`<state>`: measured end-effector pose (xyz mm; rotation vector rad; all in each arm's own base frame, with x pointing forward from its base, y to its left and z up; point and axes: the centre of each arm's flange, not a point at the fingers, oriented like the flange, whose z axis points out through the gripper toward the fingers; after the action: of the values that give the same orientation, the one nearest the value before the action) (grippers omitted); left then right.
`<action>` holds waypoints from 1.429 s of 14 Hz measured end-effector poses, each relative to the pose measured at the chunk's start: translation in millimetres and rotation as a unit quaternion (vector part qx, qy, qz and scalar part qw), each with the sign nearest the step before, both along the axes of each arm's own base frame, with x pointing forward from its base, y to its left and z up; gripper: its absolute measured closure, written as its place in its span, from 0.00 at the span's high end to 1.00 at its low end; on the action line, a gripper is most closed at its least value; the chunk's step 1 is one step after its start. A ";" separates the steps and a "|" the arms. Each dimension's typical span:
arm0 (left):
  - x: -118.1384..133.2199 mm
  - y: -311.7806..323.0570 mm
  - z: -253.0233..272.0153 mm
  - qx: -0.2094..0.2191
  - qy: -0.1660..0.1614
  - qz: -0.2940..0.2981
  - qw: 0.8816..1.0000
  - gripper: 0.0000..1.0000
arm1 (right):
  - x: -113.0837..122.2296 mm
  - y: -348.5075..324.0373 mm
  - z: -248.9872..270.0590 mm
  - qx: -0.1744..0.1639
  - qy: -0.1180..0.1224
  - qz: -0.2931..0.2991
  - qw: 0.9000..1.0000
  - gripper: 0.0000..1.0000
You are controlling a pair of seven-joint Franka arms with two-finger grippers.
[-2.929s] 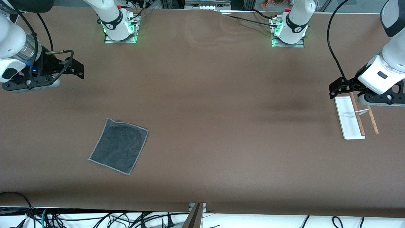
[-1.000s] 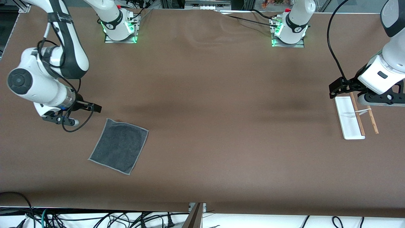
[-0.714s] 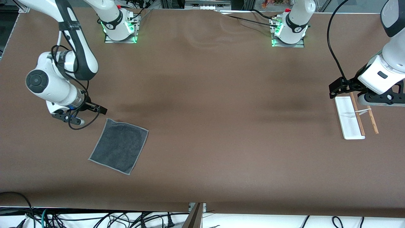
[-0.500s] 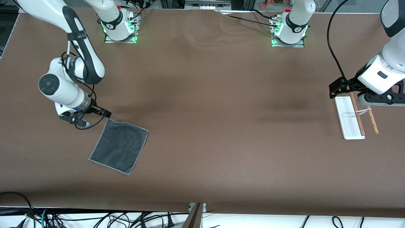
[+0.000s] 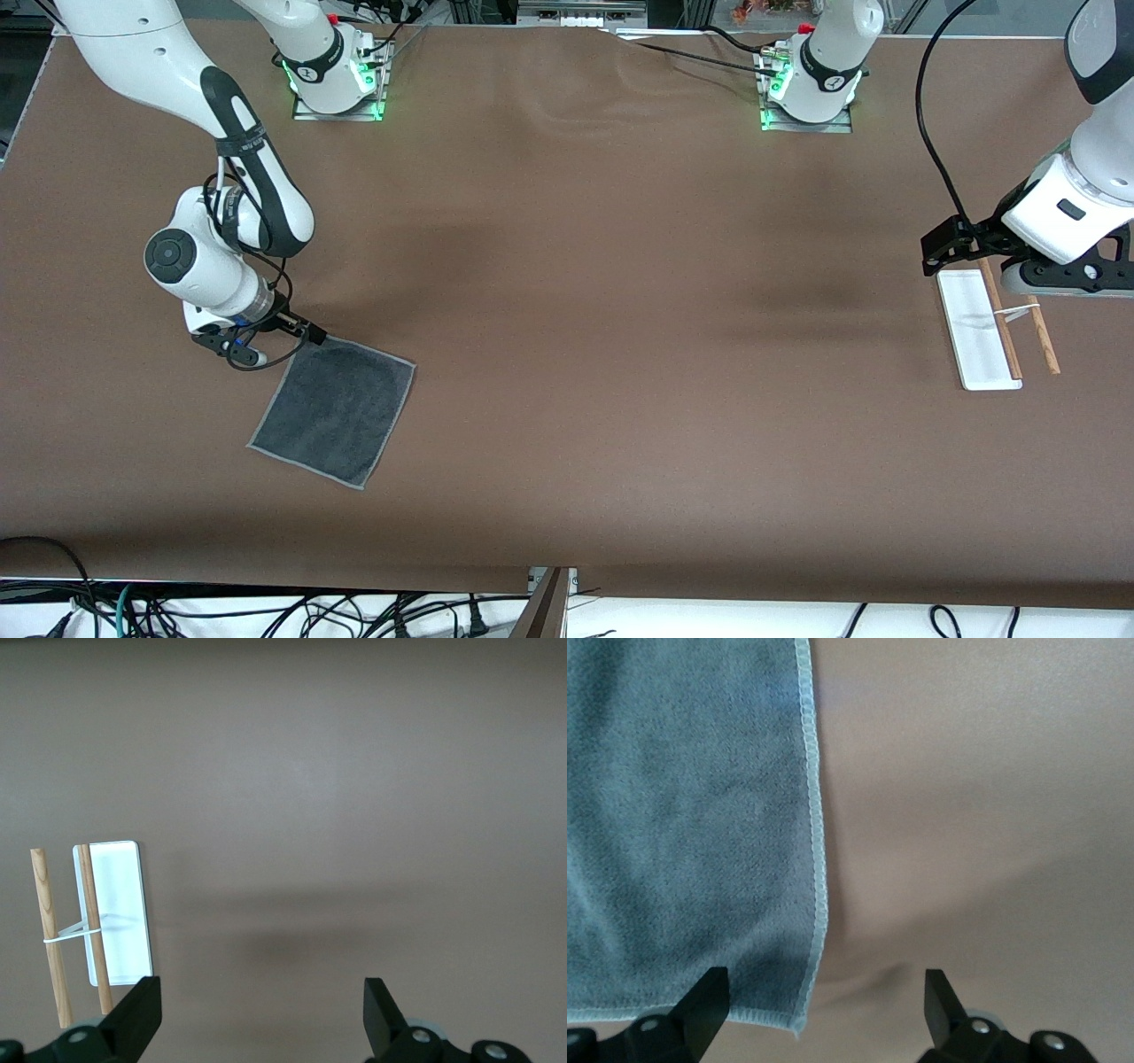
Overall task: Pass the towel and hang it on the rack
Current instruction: 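Move the right gripper down to the corner of the grey towel, then close the right gripper on the towel corner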
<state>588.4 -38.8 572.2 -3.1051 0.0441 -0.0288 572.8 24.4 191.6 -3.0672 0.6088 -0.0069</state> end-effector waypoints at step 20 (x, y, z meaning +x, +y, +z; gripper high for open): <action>0.0 0.0 0.0 0.000 0.000 0.000 1.000 1.00 | 33.7 27.9 28.1 0.025 0.032 0.005 0.999 0.02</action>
<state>588.4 -38.8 572.2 -3.1051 0.0442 -0.0288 606.5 52.2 219.8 -3.0326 0.5856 0.1044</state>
